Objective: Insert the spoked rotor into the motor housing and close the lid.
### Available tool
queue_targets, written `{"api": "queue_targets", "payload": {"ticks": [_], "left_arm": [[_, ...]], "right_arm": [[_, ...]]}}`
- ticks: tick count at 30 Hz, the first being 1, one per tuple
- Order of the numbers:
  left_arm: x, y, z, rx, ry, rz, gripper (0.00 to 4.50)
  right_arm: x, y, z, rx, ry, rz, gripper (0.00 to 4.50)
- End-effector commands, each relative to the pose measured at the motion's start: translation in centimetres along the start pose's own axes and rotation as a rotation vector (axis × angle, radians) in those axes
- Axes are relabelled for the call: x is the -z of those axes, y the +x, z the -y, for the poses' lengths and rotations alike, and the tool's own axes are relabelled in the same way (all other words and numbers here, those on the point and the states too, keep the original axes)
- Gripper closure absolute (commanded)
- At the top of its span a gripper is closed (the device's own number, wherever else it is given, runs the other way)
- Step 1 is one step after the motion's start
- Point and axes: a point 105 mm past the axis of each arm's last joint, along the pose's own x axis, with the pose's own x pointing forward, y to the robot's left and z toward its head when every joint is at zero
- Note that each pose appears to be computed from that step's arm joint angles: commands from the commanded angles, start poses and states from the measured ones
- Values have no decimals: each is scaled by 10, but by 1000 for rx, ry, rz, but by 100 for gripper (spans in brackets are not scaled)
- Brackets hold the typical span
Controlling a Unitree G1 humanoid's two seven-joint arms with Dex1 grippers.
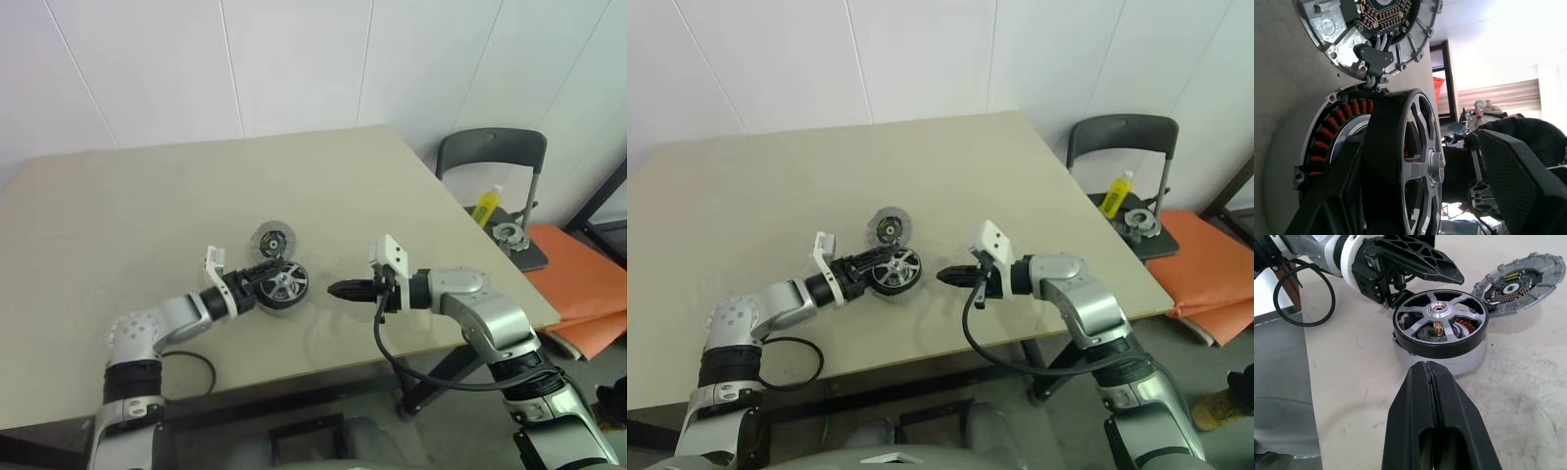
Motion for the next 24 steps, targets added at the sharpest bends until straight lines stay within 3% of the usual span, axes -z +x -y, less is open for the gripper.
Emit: {"api": "queue_targets", "payload": {"ticks": [1, 9, 18, 24], "left_arm": [[-10, -5, -9, -92, 68, 6, 101], [-50, -2, 21, -83, 265, 75, 101], [-48, -1, 25, -70, 313, 59, 101], [-45, -1, 44, 9, 484, 59, 101]], "right_arm": [[-14, 0, 1, -3, -45, 38, 450], [-13, 2, 1, -9, -43, 40, 450], [-13, 4, -1, -12, -36, 46, 450], [-13, 4, -1, -14, -32, 45, 450]]}}
